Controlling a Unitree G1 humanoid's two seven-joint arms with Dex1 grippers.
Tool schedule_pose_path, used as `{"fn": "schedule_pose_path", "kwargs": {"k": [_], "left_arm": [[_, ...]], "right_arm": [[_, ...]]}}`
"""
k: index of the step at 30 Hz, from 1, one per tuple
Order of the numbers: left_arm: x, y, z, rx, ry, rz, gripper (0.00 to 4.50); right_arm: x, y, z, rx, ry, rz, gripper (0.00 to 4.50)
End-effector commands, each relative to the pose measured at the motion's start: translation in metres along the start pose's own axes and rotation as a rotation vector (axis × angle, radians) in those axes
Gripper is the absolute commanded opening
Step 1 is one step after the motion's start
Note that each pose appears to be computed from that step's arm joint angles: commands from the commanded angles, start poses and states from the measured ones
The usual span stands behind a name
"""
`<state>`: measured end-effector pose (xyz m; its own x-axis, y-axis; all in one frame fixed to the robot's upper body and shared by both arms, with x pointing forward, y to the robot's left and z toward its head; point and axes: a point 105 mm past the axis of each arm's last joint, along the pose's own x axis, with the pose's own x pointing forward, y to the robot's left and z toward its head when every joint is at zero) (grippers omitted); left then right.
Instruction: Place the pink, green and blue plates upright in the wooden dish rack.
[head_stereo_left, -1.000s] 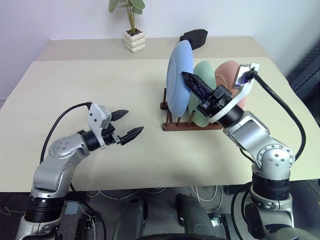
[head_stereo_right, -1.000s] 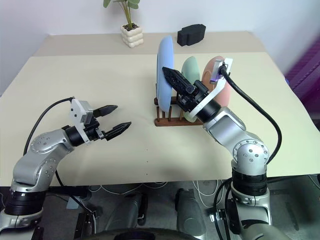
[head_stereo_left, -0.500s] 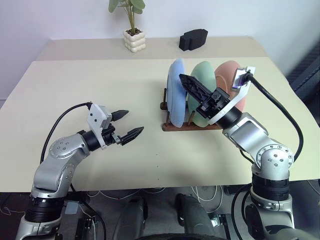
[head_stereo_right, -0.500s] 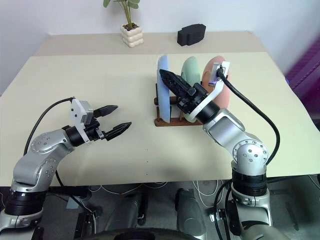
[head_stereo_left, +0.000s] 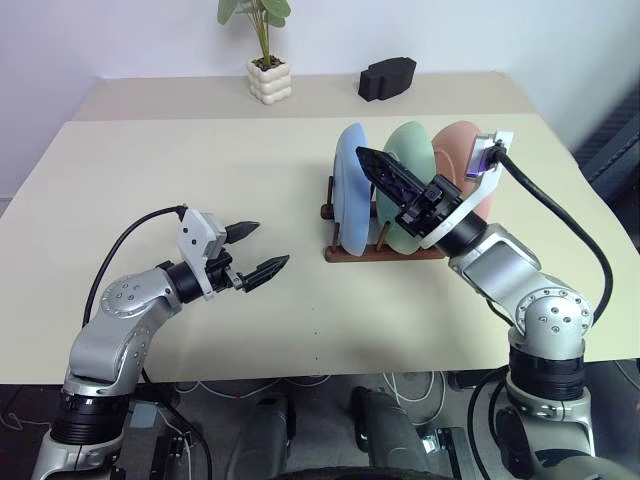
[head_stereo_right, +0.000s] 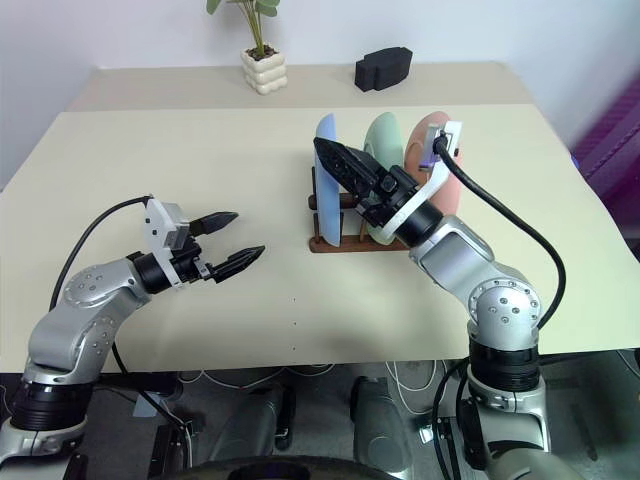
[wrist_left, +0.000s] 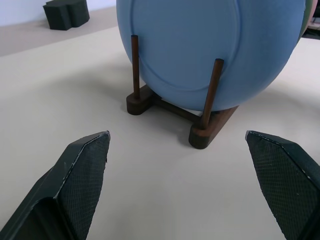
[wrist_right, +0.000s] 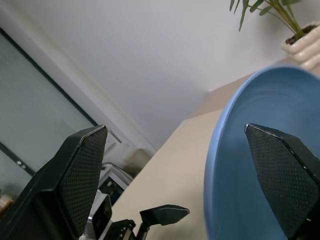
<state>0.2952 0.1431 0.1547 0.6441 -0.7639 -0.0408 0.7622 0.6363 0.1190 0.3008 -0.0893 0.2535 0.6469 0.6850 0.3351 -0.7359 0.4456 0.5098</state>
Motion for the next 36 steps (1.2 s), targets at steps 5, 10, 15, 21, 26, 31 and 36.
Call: {"fn": "schedule_pose_path", "kwargs": {"k": [5, 10, 15, 21, 26, 31, 36], "left_arm": [[0.004, -0.006, 0.010, 0.035, -0.032, -0.023, 4.50], [0.005, -0.006, 0.009, 0.032, -0.035, -0.024, 4.50], [0.003, -0.003, 0.007, 0.032, -0.030, -0.013, 4.50], [0.003, 0.003, 0.001, 0.036, -0.016, 0.014, 4.50], [0.005, 0.012, -0.007, 0.043, -0.003, 0.063, 4.50], [0.002, 0.022, -0.018, 0.020, 0.001, 0.124, 4.50], [-0.005, 0.037, -0.031, 0.007, 0.006, 0.229, 4.50]], "right_arm": [[-0.005, 0.017, 0.025, -0.190, -0.023, 0.069, 4.47], [-0.020, 0.033, 0.057, -0.324, -0.108, 0.165, 4.47], [-0.059, 0.028, 0.107, -0.452, -0.207, 0.179, 4.47], [-0.115, -0.041, 0.112, -0.600, -0.061, -0.108, 4.47], [-0.153, -0.090, 0.111, -0.614, -0.057, -0.334, 4.47], [-0.179, -0.139, 0.093, -0.616, -0.063, -0.575, 4.47], [-0.190, -0.171, 0.078, -0.604, -0.084, -0.723, 4.47]]}}
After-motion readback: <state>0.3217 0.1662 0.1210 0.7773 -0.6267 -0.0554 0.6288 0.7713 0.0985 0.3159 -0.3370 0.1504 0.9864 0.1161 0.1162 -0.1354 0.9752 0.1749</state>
